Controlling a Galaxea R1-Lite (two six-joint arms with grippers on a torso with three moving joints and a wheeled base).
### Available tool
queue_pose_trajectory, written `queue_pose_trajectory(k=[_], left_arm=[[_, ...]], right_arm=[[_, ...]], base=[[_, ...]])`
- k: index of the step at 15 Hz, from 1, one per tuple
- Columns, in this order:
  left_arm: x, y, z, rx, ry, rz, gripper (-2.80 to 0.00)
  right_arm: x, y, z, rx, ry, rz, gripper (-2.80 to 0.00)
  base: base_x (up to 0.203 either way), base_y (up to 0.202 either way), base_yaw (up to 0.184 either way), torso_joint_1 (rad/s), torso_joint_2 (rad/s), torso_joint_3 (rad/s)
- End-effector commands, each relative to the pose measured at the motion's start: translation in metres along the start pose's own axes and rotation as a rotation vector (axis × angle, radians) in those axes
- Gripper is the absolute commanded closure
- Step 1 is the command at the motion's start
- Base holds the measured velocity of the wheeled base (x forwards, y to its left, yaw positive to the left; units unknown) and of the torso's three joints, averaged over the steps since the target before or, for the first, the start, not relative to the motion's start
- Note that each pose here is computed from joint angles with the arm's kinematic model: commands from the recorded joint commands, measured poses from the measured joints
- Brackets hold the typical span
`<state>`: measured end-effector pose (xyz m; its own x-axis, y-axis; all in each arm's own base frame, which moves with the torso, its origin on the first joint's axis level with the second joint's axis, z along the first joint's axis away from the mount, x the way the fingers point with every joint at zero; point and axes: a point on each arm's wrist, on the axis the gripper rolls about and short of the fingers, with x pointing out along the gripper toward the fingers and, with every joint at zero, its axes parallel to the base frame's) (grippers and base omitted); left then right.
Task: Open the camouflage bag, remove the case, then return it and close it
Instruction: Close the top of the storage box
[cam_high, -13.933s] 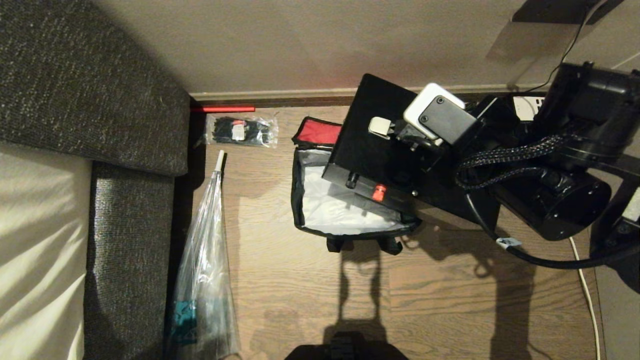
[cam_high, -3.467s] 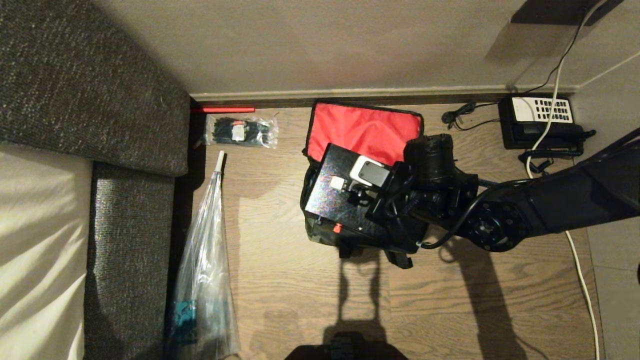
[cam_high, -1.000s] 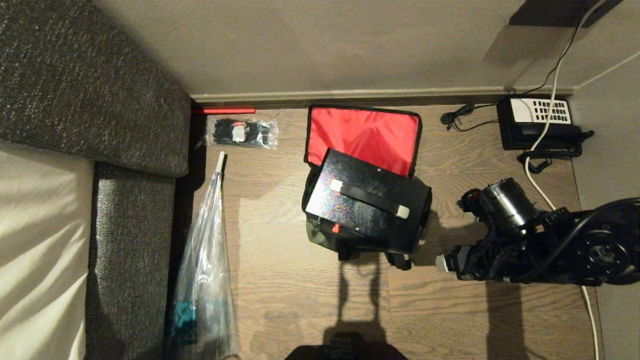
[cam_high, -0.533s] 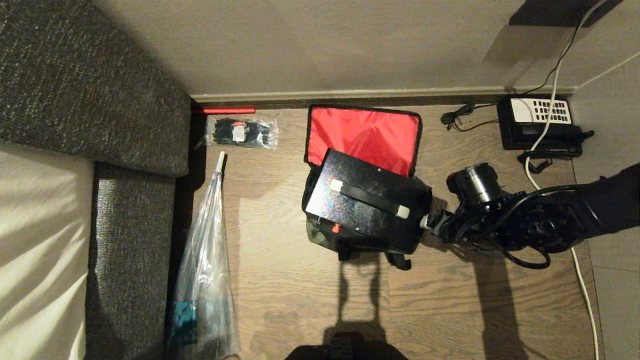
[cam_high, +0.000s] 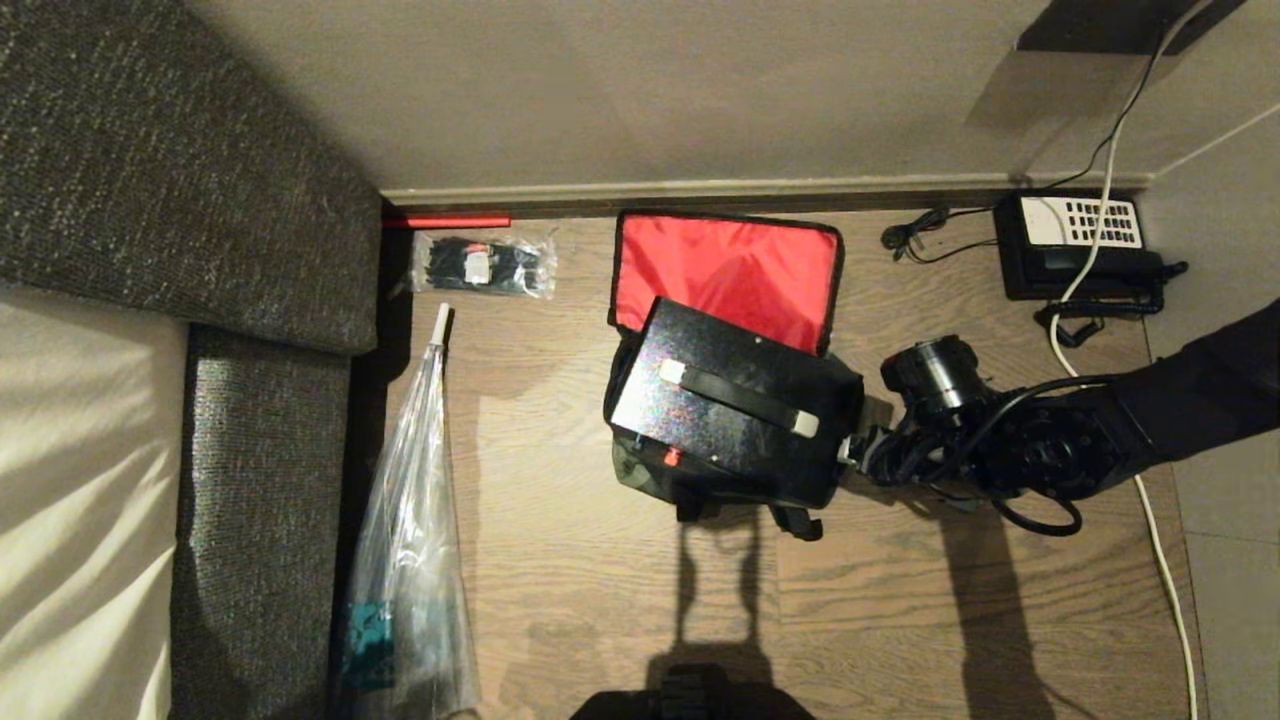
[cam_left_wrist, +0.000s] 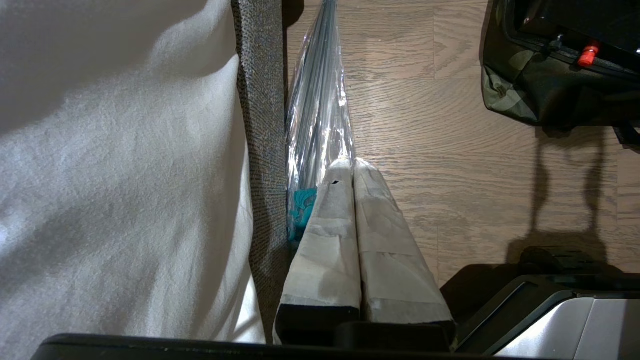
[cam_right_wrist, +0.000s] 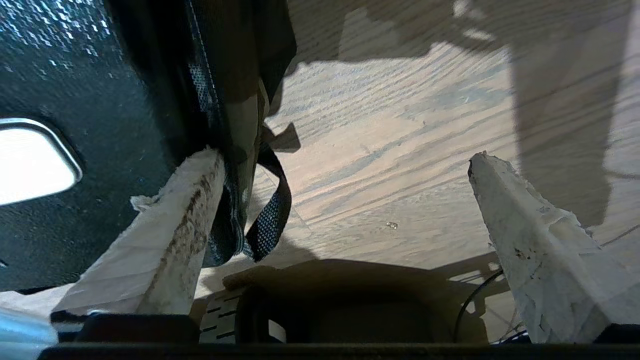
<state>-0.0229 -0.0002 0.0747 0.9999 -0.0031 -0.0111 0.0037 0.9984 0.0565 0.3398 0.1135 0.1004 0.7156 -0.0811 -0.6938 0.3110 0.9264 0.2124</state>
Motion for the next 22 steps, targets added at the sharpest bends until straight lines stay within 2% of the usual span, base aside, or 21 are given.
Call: queue_pose_trajectory(k=[1, 5, 9, 11, 18, 22], left_arm=[[0.0, 0.0, 0.0, 0.0, -0.002, 0.0, 0.0], [0.0, 0.0, 0.0, 0.0, -0.002, 0.0, 0.0], [0.0, 0.0, 0.0, 0.0, -0.002, 0.0, 0.0], [0.0, 0.0, 0.0, 0.0, -0.002, 0.0, 0.0], [0.0, 0.0, 0.0, 0.002, -0.002, 0.0, 0.0], [0.0, 0.0, 0.0, 0.0, -0.002, -0.001, 0.0]], right_arm=[[0.007, -0.002, -0.005, 0.001, 0.014, -0.016, -2.8], [0.014, 0.002, -0.004, 0.015, 0.001, -0.003, -2.8], [0.011, 0.008, 0.005, 0.037, -0.018, 0.044, -2.8], [0.0, 0.011, 0.014, 0.062, -0.028, 0.097, -2.8], [-0.001, 0.004, 0.008, 0.066, 0.058, 0.179, -2.8], [0.007, 0.001, 0.009, 0.099, 0.066, 0.247, -2.8]], base=[[0.0, 0.0, 0.0, 0.0, 0.0, 0.0], [0.0, 0.0, 0.0, 0.0, 0.0, 0.0], [0.0, 0.0, 0.0, 0.0, 0.0, 0.0], [0.0, 0.0, 0.0, 0.0, 0.0, 0.0], [0.0, 0.0, 0.0, 0.0, 0.0, 0.0], [0.0, 0.0, 0.0, 0.0, 0.0, 0.0]])
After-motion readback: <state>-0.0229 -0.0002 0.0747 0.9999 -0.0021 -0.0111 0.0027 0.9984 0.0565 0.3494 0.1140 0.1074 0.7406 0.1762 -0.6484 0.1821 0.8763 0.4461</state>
